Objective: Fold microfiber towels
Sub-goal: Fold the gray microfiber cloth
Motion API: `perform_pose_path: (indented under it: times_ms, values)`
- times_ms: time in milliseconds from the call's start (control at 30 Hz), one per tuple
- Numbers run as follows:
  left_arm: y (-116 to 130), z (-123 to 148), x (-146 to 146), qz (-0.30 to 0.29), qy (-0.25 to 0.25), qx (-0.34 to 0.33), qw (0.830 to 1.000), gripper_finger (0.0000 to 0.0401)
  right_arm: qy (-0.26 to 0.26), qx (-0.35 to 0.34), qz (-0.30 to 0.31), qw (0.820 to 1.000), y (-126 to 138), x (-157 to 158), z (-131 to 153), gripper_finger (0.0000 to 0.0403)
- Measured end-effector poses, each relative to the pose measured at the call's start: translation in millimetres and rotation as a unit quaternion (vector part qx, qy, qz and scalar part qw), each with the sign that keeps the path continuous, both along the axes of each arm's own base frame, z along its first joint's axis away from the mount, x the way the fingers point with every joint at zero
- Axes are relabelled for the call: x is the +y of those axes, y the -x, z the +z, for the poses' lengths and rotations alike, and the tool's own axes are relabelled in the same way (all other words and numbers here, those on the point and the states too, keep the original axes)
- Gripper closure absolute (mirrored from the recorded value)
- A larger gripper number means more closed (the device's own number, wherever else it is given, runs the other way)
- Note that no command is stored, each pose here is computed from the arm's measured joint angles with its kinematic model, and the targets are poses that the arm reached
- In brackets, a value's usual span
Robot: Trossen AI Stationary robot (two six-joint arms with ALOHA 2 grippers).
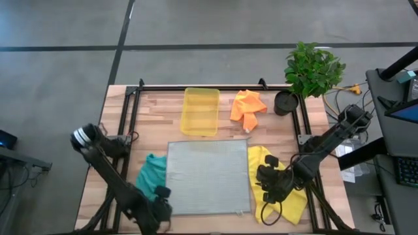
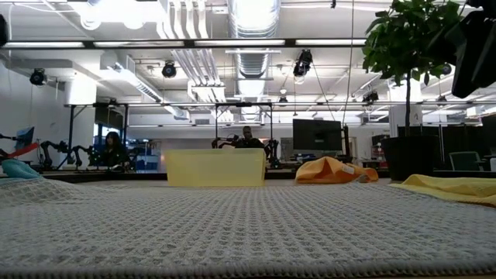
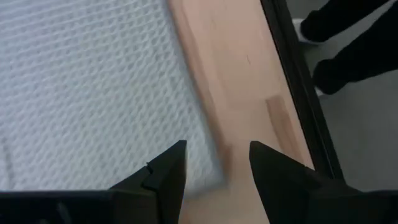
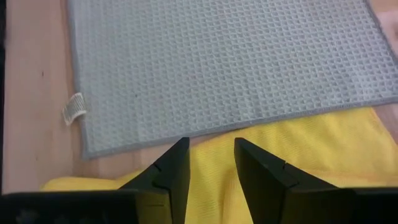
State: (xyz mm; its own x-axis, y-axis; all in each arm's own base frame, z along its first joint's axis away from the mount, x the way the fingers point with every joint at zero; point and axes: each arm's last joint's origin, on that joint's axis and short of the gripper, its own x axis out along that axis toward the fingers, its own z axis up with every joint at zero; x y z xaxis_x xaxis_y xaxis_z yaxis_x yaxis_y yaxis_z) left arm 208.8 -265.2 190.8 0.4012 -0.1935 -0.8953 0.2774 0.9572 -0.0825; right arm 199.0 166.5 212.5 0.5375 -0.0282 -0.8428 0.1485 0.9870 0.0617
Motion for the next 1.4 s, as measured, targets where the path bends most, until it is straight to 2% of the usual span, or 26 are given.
perform_pose_path:
  times_ms: [100,200,433,600,800,900,1100,1267,1400]
  values:
    - [-9,-14,-9,0.005,-0.022,0.023,0.999,0.024,-0.001,-0.002,0.002,1.0,0,0,1,0.0282]
    - [-15,-25,-15,0.011,-0.018,0.053,0.998,0.024,-0.003,0.0,0.006,1.0,0,0,1,0.0282]
    - [-11,-41,-9,0.098,-0.035,0.132,0.986,0.0247,-0.004,-0.001,0.007,1.0,0,0,2,0.0282]
    - [-11,-42,-6,0.086,-0.044,0.136,0.986,0.0299,-0.023,-0.027,0.014,0.999,-5,5,2,0.0282]
    - [-12,-45,-1,0.057,-0.06,0.137,0.987,0.0387,-0.089,-0.104,0.066,0.988,-22,23,3,0.0282]
    - [-7,-43,-3,0.051,-0.066,0.119,0.989,0.0394,-0.1,-0.128,0.073,0.984,-31,31,-2,0.0282]
    - [3,-43,-5,0.041,-0.069,0.094,0.992,0.0399,-0.113,-0.085,0.098,0.985,-43,45,-24,0.028]
    - [7,-43,-5,0.041,-0.081,0.074,0.993,0.04,-0.13,-0.029,0.127,0.983,-51,57,-46,0.0259]
    - [10,-44,-2,0.043,-0.081,0.07,0.993,0.04,-0.134,-0.009,0.148,0.98,-57,64,-53,0.0257]
